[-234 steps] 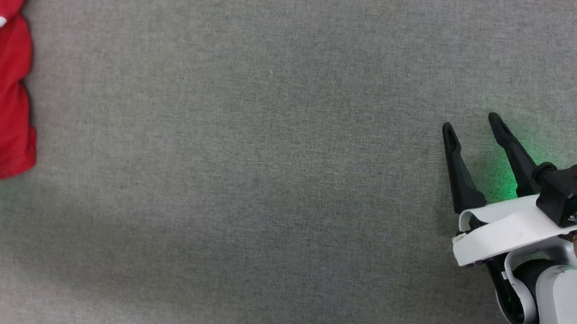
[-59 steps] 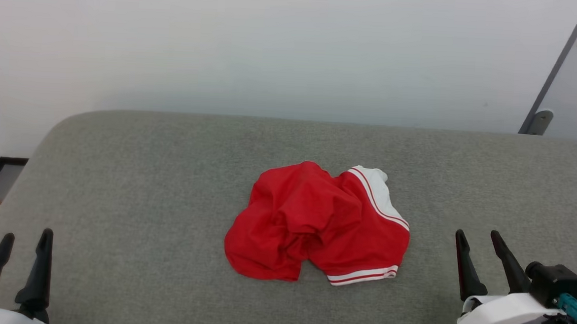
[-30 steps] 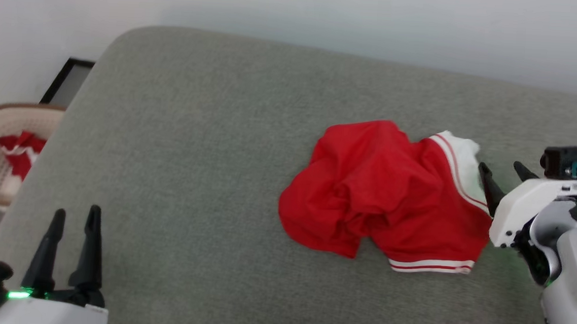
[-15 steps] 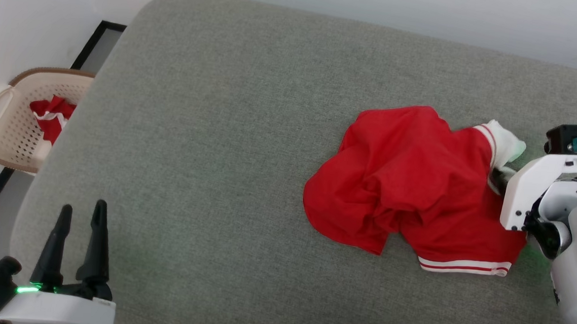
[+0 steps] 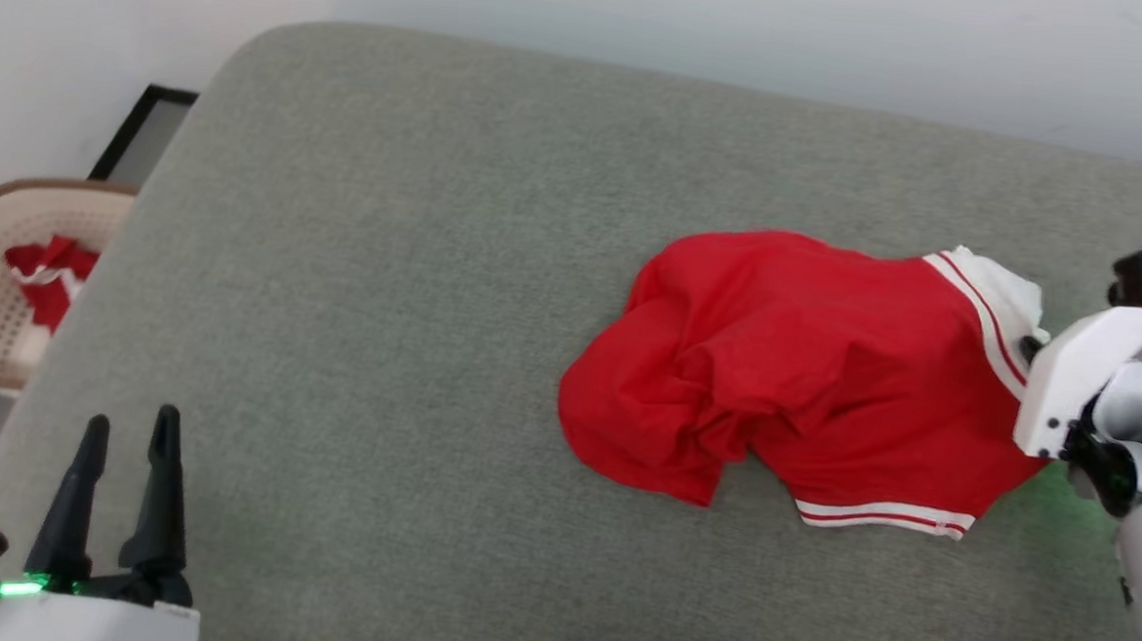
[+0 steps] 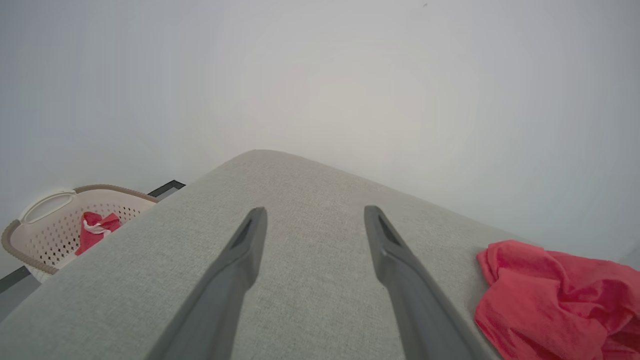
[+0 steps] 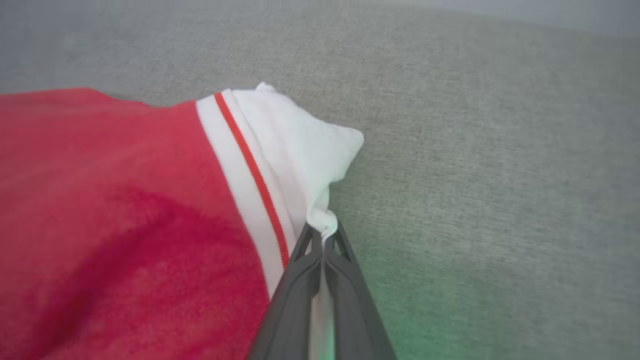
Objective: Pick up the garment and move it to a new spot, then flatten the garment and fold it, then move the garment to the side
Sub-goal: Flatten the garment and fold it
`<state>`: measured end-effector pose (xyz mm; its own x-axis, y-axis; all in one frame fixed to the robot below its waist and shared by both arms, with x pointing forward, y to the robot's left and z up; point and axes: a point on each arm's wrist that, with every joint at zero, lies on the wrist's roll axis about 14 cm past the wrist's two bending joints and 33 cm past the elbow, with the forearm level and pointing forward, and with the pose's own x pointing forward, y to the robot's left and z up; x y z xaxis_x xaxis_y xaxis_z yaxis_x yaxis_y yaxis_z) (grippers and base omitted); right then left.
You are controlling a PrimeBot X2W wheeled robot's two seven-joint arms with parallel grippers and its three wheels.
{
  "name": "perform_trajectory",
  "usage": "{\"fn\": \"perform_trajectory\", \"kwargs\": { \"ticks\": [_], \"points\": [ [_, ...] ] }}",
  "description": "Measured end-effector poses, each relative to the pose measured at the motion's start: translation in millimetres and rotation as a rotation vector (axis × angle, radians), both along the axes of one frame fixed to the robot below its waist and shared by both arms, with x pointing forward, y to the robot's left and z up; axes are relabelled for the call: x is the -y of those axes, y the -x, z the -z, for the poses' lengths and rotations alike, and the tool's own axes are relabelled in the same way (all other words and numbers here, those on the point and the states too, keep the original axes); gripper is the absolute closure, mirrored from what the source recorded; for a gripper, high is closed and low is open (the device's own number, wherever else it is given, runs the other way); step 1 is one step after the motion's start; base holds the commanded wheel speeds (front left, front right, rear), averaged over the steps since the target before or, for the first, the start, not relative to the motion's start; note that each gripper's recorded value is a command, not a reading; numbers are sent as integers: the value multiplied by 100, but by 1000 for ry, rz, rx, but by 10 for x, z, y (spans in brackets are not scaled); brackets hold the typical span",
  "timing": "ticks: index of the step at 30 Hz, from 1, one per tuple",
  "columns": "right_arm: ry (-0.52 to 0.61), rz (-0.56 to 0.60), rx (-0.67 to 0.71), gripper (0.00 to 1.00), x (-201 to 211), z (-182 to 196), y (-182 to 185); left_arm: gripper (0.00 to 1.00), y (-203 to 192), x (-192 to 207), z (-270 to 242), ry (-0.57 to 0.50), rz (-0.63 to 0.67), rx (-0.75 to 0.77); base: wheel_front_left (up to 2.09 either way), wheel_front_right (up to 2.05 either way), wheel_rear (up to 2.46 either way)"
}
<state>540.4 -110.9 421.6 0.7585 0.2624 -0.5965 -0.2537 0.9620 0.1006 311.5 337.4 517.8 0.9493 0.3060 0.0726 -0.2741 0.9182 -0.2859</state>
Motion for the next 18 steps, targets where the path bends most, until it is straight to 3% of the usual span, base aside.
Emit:
{"fn": "perform_trajectory", "kwargs": {
  "ticks": [13, 18],
  "points": [
    [41, 277, -28, 100, 1312, -17, 593, 0, -191, 237, -93, -6, 104, 39, 0, 0, 0],
    [27, 346, -92, 100, 1486, 155, 914, 0, -269, 335, -116, -4, 139, 50, 0, 0, 0]
  ]
}}
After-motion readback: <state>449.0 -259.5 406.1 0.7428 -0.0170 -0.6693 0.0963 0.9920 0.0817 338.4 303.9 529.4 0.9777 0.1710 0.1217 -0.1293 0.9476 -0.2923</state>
